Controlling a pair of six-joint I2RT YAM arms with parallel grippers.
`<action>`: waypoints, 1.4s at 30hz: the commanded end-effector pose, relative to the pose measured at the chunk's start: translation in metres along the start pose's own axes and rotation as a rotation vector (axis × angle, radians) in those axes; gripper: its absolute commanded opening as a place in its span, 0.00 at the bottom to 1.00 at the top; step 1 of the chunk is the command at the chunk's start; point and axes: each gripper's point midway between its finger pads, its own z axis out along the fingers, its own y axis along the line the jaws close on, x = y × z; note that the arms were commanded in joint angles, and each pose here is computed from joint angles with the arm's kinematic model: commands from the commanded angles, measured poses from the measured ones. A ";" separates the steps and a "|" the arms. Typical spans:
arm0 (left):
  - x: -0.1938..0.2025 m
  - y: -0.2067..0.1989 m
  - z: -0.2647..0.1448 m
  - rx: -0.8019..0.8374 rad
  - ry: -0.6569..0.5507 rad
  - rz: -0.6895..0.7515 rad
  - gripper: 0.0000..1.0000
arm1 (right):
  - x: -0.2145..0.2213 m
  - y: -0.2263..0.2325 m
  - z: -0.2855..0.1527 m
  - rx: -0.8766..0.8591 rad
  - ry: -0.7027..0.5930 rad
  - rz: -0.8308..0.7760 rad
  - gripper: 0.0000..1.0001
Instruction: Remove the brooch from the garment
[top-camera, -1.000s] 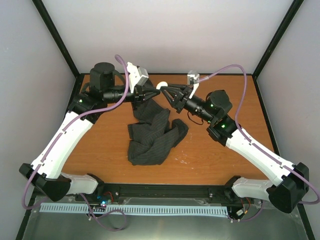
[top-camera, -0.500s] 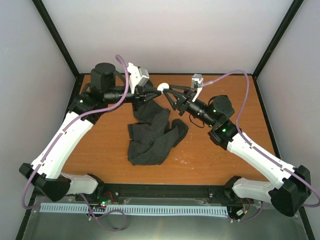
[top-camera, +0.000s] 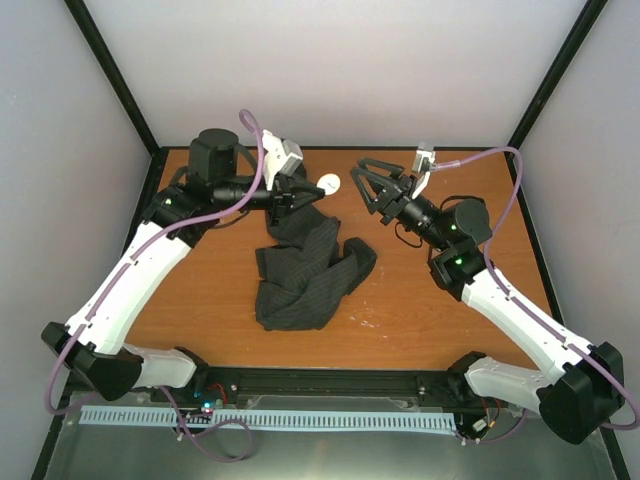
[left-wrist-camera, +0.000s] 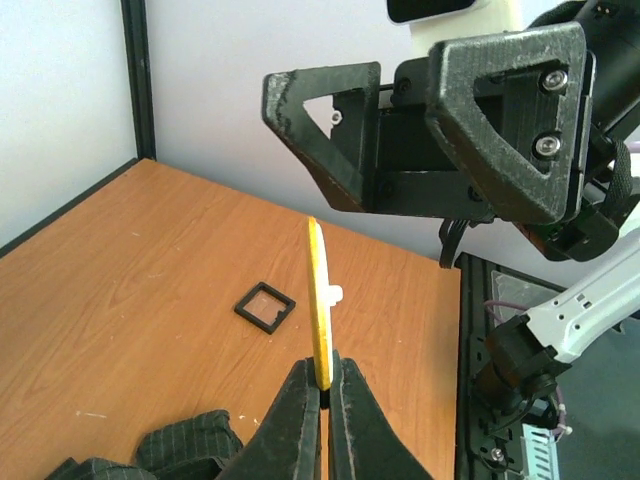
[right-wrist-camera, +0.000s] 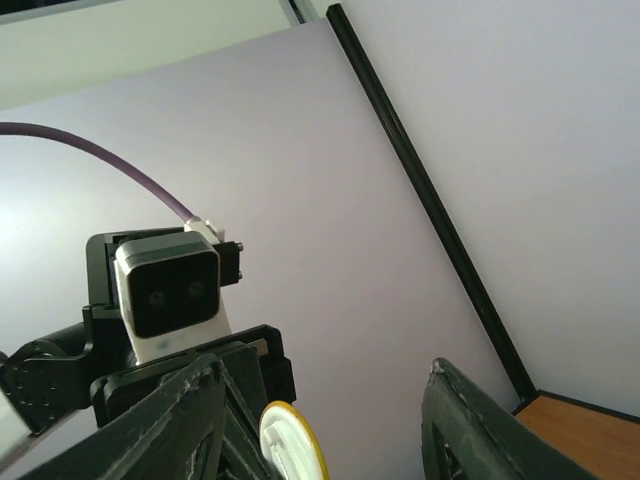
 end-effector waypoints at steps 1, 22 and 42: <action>-0.011 0.004 -0.003 0.002 -0.014 -0.096 0.01 | -0.002 0.007 -0.007 -0.063 0.000 0.039 0.53; -0.015 0.013 -0.018 0.053 -0.036 0.037 0.01 | 0.026 -0.004 0.001 -0.055 0.198 0.060 0.54; 0.024 0.007 -0.046 -0.370 -0.052 1.317 0.01 | 0.074 0.008 -0.007 -0.087 0.396 0.176 0.51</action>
